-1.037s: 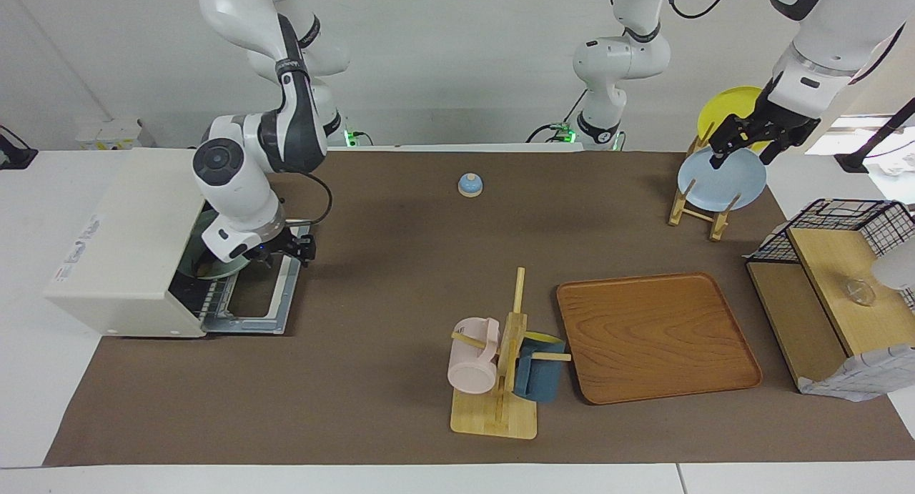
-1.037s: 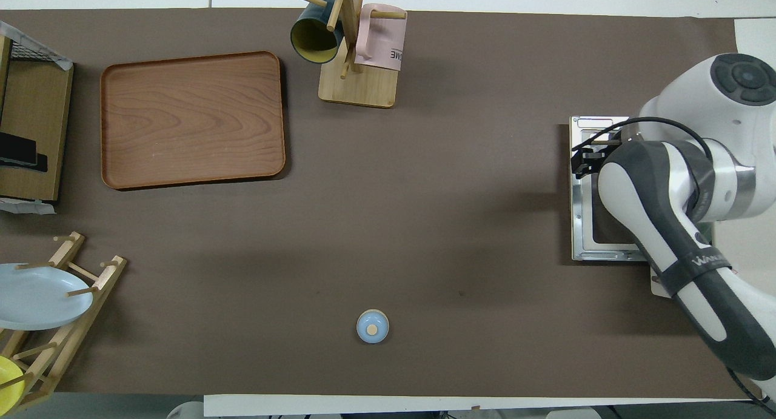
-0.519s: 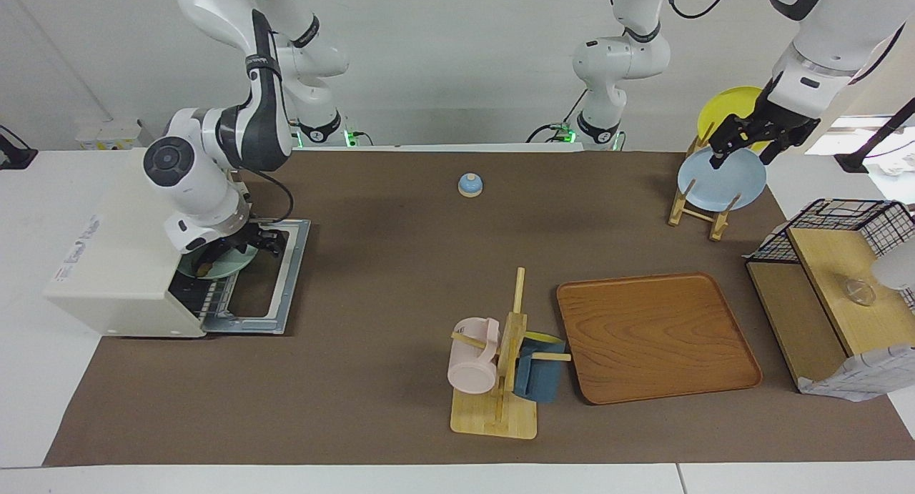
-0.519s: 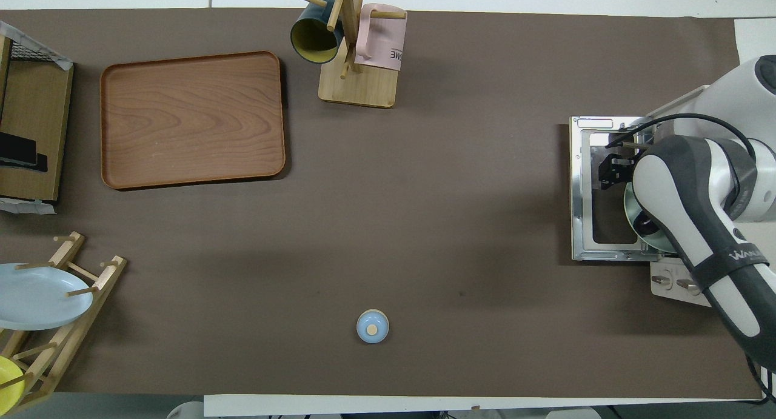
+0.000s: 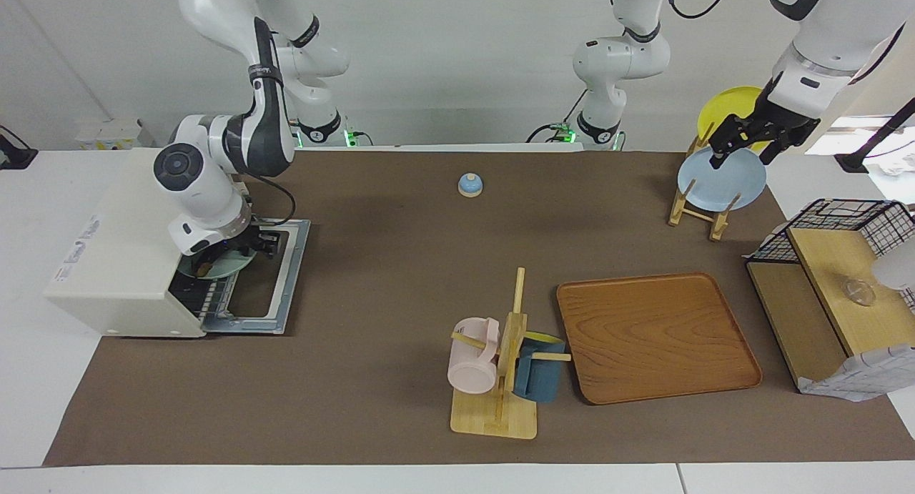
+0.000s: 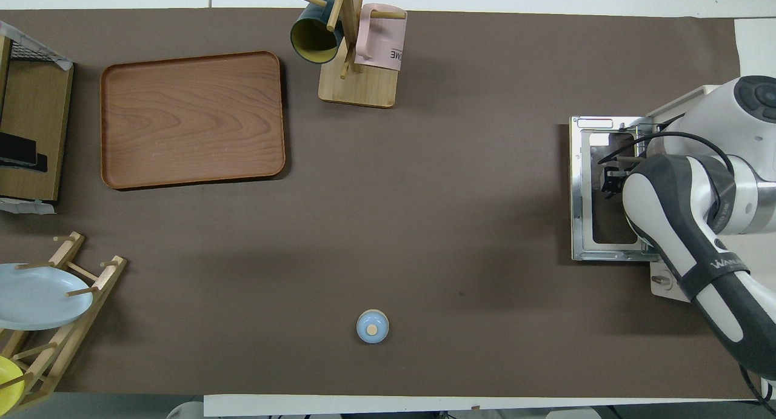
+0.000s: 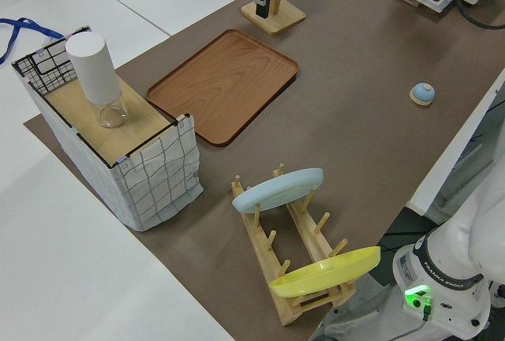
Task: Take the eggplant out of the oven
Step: 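Pull the green plate out and lower it onto the table, then grasp the eggplant with the left gripper while the right gripper releases the plate, then carry the eggplant with the left gripper while the right gripper retracts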
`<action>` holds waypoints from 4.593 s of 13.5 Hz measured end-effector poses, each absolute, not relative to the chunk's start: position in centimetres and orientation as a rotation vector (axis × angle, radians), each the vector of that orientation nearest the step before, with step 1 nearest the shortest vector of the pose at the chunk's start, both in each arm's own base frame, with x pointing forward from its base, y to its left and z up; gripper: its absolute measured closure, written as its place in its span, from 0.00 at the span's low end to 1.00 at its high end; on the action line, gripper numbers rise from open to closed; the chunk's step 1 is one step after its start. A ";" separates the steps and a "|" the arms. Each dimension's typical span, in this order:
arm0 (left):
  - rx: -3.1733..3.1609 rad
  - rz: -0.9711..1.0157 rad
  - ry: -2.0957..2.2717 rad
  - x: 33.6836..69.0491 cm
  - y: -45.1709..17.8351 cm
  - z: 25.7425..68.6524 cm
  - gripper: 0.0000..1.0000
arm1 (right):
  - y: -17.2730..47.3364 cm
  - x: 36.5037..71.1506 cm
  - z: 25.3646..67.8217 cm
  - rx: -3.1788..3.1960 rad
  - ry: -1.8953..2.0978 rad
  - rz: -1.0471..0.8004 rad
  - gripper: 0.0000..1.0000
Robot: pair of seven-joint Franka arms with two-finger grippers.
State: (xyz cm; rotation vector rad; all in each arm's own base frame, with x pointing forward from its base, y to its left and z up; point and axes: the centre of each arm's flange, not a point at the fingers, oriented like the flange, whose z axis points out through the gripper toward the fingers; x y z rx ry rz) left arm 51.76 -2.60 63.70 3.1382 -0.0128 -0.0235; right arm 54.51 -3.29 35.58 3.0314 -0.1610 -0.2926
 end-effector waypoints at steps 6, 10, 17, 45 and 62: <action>3.138 -0.024 -0.013 51.8 -2.6 63.7 0.00 | 0.8 54.4 37.5 2.965 -0.002 -0.312 0.96; 3.138 -0.024 -0.013 51.8 -2.6 63.7 0.00 | 9.8 55.0 40.1 2.945 0.046 -0.247 0.96; 3.138 -0.027 -0.015 51.7 -2.7 63.7 0.00 | 42.4 53.0 35.9 2.951 -0.115 -0.182 0.97; 2.993 0.109 0.062 41.6 -38.2 31.5 0.03 | 11.1 56.1 29.4 2.813 0.183 -0.199 0.91; 3.103 0.061 0.082 56.1 -20.4 36.7 0.63 | 6.7 56.2 40.3 2.635 0.548 -0.335 0.99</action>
